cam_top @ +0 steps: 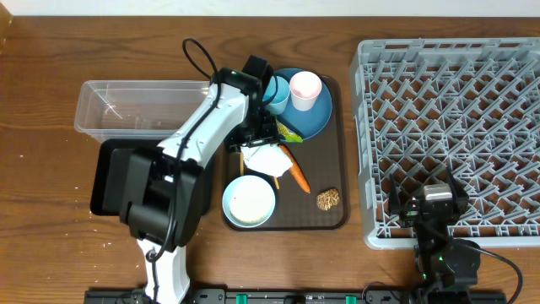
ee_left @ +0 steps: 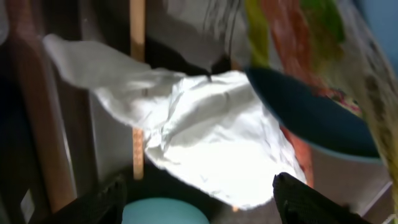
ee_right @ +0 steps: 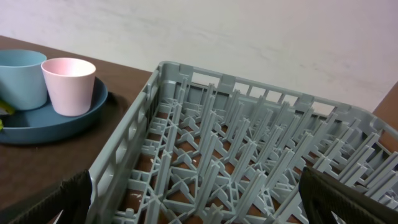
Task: Sort waste into correct bins and load items into the dishwasher rack
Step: 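Reach the left gripper over the brown tray to the white tissue, then close the left gripper on the white tissue and lift it, then carry the tissue left and release it into the clear bin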
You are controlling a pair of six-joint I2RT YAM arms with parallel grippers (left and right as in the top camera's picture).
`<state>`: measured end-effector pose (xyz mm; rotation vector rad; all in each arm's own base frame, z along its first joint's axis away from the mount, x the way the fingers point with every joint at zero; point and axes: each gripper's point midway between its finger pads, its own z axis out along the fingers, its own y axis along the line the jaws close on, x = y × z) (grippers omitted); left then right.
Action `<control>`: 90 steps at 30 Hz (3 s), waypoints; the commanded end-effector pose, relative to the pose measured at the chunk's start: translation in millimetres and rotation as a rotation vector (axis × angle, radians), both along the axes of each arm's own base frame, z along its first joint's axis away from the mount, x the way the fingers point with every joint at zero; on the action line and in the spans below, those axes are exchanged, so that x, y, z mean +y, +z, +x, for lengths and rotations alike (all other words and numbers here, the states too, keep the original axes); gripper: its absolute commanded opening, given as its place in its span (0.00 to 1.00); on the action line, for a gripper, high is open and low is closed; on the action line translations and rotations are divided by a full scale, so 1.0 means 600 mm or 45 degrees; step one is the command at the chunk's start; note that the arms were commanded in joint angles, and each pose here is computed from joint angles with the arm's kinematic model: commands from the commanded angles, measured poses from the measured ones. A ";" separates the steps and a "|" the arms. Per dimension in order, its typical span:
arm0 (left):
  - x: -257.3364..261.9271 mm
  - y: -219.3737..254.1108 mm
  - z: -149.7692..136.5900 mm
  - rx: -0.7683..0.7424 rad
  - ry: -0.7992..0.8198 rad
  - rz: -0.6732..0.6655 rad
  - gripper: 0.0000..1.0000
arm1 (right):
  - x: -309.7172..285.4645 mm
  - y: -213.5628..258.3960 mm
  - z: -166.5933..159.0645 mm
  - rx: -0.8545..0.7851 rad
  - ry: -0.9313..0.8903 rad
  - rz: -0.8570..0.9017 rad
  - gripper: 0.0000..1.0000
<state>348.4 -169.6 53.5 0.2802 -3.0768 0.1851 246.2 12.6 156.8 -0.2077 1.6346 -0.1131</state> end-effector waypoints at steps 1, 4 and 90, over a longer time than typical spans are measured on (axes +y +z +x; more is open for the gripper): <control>0.004 -0.019 -0.004 0.020 -0.070 0.030 0.76 | -0.002 -0.002 0.000 0.004 -0.005 -0.008 0.99; 0.004 -0.023 -0.005 0.026 -0.090 0.032 0.76 | -0.002 -0.002 0.000 0.004 -0.005 -0.008 0.99; 0.032 0.103 0.002 -0.320 -0.050 -0.026 0.06 | -0.002 -0.002 0.000 0.004 -0.005 -0.008 0.99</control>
